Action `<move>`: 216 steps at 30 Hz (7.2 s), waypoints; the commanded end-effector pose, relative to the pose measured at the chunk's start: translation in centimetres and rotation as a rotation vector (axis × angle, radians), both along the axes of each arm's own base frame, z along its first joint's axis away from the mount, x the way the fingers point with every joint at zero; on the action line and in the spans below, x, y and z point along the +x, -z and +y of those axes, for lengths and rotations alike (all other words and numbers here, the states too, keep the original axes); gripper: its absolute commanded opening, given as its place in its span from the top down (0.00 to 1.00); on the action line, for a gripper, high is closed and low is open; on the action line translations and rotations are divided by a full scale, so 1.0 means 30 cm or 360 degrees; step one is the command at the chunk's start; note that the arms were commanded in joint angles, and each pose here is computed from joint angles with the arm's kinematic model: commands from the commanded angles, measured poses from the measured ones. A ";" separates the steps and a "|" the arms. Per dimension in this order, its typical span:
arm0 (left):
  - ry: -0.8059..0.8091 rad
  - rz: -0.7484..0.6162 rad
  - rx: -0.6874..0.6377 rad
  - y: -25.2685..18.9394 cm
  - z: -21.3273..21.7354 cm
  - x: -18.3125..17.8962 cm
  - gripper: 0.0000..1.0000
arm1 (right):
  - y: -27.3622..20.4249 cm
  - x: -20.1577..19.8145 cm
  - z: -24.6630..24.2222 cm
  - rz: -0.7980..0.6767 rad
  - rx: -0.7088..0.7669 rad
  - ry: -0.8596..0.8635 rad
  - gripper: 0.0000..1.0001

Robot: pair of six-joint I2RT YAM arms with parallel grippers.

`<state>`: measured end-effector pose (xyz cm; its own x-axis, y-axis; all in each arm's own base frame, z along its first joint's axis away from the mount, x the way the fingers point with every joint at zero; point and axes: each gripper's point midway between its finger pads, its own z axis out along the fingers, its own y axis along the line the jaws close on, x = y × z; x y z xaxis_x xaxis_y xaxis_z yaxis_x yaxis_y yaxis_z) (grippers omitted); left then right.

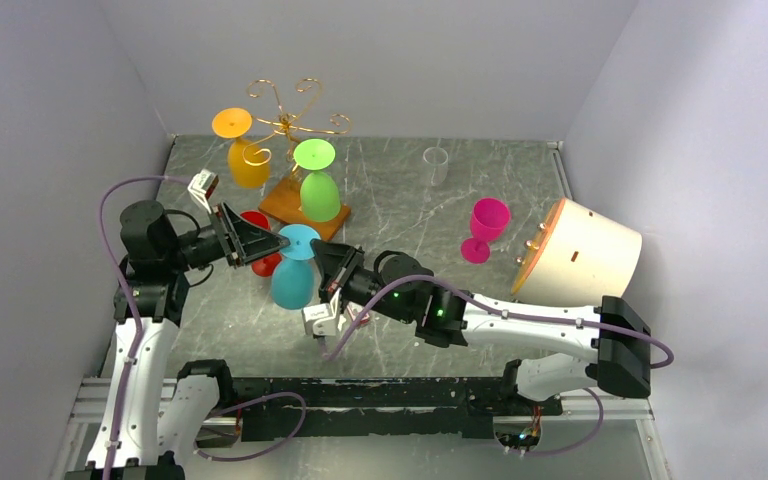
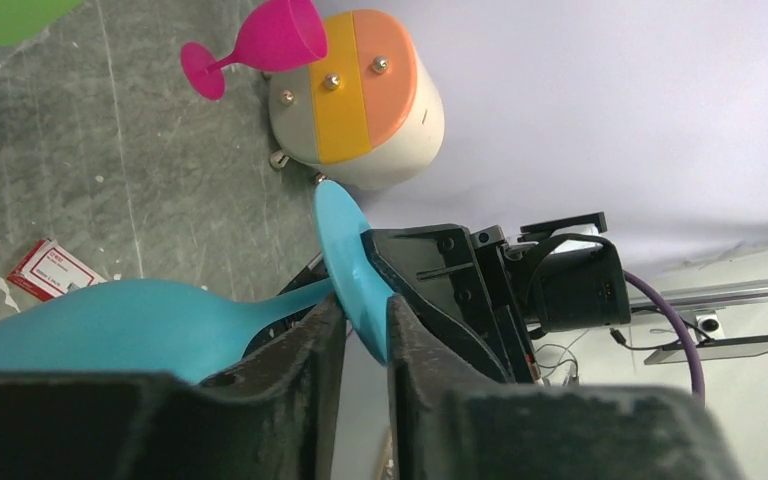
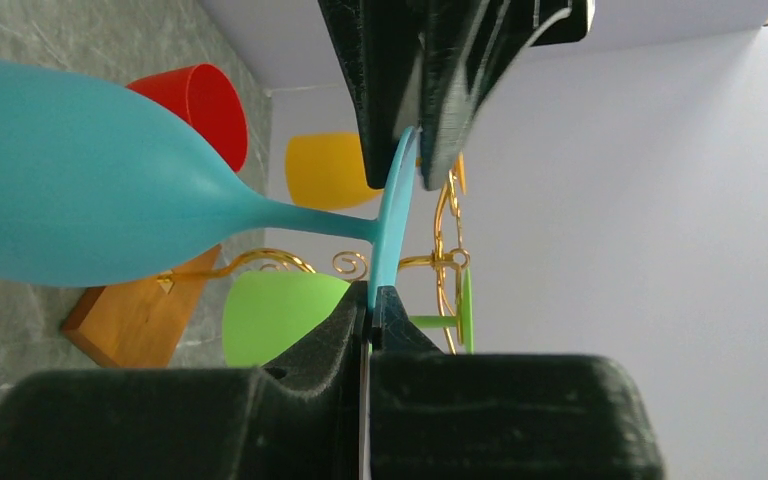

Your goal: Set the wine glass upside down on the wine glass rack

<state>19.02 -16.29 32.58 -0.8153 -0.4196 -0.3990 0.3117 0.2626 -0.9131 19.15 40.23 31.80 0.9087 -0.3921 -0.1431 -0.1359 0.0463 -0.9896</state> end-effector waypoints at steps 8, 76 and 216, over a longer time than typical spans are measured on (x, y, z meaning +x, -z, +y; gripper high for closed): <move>0.0060 -0.0046 0.0011 0.003 -0.010 -0.011 0.93 | -0.039 0.000 -0.021 0.0056 0.0137 0.0034 0.74; 0.0043 -0.0307 0.0161 0.032 0.000 0.007 0.19 | -0.131 -0.049 -0.131 0.3031 0.1546 -0.0096 1.00; -0.0498 -0.0693 0.0741 0.212 0.137 0.127 0.02 | -0.163 0.874 -0.253 0.3144 0.2333 -0.0075 1.00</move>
